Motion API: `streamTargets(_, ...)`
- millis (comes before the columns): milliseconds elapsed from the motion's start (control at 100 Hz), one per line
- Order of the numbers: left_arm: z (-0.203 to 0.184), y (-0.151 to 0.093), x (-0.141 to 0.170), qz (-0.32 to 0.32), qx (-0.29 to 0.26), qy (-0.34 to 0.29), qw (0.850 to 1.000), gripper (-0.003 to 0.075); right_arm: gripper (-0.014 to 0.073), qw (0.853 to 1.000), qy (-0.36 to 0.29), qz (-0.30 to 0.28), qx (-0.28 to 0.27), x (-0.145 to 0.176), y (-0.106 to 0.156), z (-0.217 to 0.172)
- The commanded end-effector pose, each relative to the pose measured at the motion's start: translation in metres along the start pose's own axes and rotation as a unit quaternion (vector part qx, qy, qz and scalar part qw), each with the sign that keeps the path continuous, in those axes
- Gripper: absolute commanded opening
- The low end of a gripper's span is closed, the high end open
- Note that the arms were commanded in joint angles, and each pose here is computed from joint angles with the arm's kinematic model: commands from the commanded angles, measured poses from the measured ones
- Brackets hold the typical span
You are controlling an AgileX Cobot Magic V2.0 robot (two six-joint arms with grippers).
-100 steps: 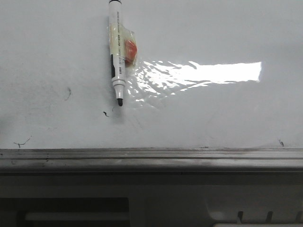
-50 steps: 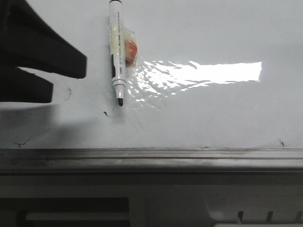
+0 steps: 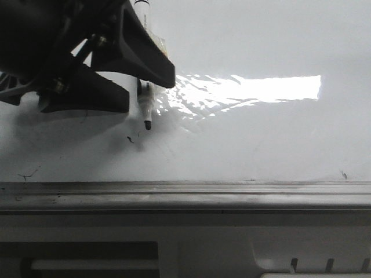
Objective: Write number 9 on whiteboard
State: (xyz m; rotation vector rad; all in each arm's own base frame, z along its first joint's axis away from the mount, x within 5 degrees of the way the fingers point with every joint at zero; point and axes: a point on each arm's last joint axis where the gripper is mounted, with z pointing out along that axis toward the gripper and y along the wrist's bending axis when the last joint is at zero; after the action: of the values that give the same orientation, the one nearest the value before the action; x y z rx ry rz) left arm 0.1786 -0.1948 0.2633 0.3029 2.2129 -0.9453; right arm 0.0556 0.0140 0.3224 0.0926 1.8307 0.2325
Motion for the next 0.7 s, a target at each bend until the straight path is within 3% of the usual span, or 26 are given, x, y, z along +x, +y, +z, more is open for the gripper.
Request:
streamTargets(0, 0.003, -0.001, -0.011, -0.003, -0.013, -0.026, 1.000, 0.0405, 0.0412, 0.999, -0.036, -0.004, 0.002, -0.015, 0.001, -0.001)
streamTargets(100, 0.010, 0.002, -0.008, -0.004, -0.020, -0.016, 1.000, 0.0288, 0.0412, 0.999, -0.037, -0.004, 0.002, -0.015, 0.001, -0.001)
streamTargets(230, 0.011, 0.003, -0.007, -0.002, -0.021, -0.012, 1.000, -0.0022, 0.0412, 0.999, -0.036, -0.006, -0.007, -0.015, 0.002, -0.001)
streamTargets(330, 0.006, -0.003, -0.005, 0.015, 0.003, 0.005, 1.000, -0.0018, 0.0395, 0.999, -0.028, -0.023, -0.032, -0.015, 0.006, -0.003)
streamTargets(450, -0.007, -0.014, 0.005, 0.102, 0.056, 0.064, 0.991, -0.0018, 0.0381, 0.991, -0.005, -0.087, -0.105, -0.019, 0.018, -0.007)
streamTargets(570, -0.024, -0.019, 0.018, 0.198, 0.101, 0.096, 0.970, -0.0018, 0.0381, 0.970, 0.021, -0.125, -0.208, -0.023, 0.035, -0.007)
streamTargets(690, -0.043, -0.023, 0.027, 0.275, 0.146, 0.094, 0.945, -0.0018, 0.0381, 0.940, 0.020, -0.152, -0.306, -0.025, 0.051, -0.001)
